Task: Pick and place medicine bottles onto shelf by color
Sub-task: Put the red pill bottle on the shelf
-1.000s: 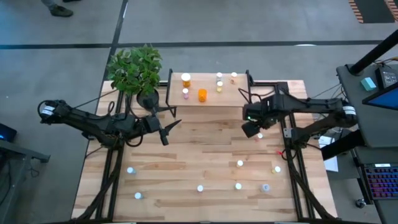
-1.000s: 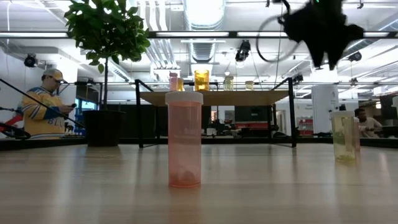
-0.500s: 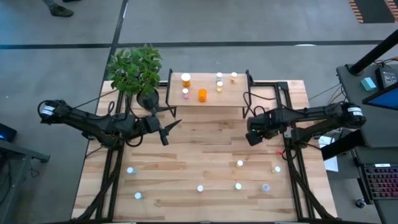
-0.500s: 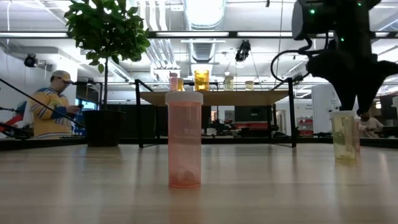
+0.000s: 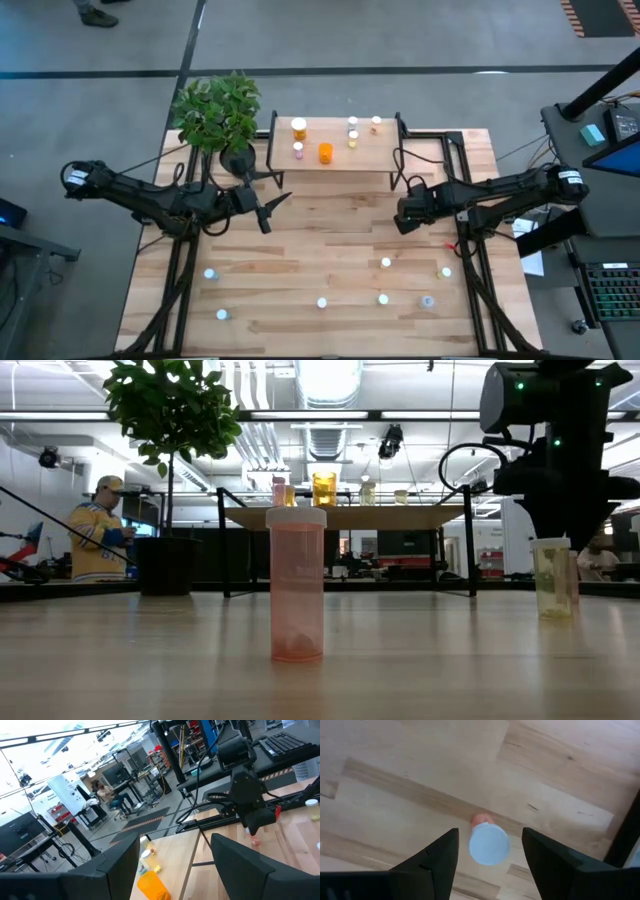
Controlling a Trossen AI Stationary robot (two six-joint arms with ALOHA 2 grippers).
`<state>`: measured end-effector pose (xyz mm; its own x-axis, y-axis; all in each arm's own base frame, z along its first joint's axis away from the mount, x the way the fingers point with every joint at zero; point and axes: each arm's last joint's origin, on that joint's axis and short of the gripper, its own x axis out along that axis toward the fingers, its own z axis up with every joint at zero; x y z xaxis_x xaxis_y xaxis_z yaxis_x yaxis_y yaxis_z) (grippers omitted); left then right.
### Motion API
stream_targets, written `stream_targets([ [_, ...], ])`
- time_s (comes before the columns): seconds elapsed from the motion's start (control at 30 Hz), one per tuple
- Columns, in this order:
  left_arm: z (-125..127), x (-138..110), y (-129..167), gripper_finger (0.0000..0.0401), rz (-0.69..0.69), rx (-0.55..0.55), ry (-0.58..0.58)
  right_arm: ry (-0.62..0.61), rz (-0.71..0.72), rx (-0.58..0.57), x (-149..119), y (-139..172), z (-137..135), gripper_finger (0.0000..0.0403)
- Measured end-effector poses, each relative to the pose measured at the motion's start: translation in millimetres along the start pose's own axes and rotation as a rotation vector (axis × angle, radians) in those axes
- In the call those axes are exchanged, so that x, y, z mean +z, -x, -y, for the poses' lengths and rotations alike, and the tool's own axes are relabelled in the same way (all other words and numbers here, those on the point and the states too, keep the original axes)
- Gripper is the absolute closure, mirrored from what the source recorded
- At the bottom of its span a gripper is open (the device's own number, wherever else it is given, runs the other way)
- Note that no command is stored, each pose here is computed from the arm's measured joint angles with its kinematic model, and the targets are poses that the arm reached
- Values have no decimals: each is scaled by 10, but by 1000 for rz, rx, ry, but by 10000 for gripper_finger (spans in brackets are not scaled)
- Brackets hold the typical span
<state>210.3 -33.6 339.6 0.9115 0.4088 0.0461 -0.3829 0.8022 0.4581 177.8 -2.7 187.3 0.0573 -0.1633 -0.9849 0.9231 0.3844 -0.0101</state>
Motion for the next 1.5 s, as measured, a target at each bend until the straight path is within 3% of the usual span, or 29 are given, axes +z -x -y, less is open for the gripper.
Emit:
stream_targets([
  [0.43, 0, 0, 0, 173, 0, 0, 0, -1, -26, 15, -22, -27, -2, 295],
  [0.67, 0, 0, 0, 173, 0, 0, 0, 18, -90, 53, -26, 20, -28, 286],
  [0.9, -1, 2, 0, 173, 1, 1, 1, 141, -211, 311, 75, 472, -275, 290],
  [1.03, -1, 1, 0, 173, 1, 1, 1, 234, -136, 459, 172, 887, -415, 293],
  [1.17, -1, 1, 0, 173, 1, 1, 1, 269, 37, 522, 297, 1265, -495, 293],
  [1.3, -1, 1, 0, 173, 1, 0, 1, 317, 159, 476, 436, 1523, -552, 293],
  [1.5, 0, 0, 0, 173, 0, 0, -1, 440, 186, 209, 730, 1659, -666, 293],
])
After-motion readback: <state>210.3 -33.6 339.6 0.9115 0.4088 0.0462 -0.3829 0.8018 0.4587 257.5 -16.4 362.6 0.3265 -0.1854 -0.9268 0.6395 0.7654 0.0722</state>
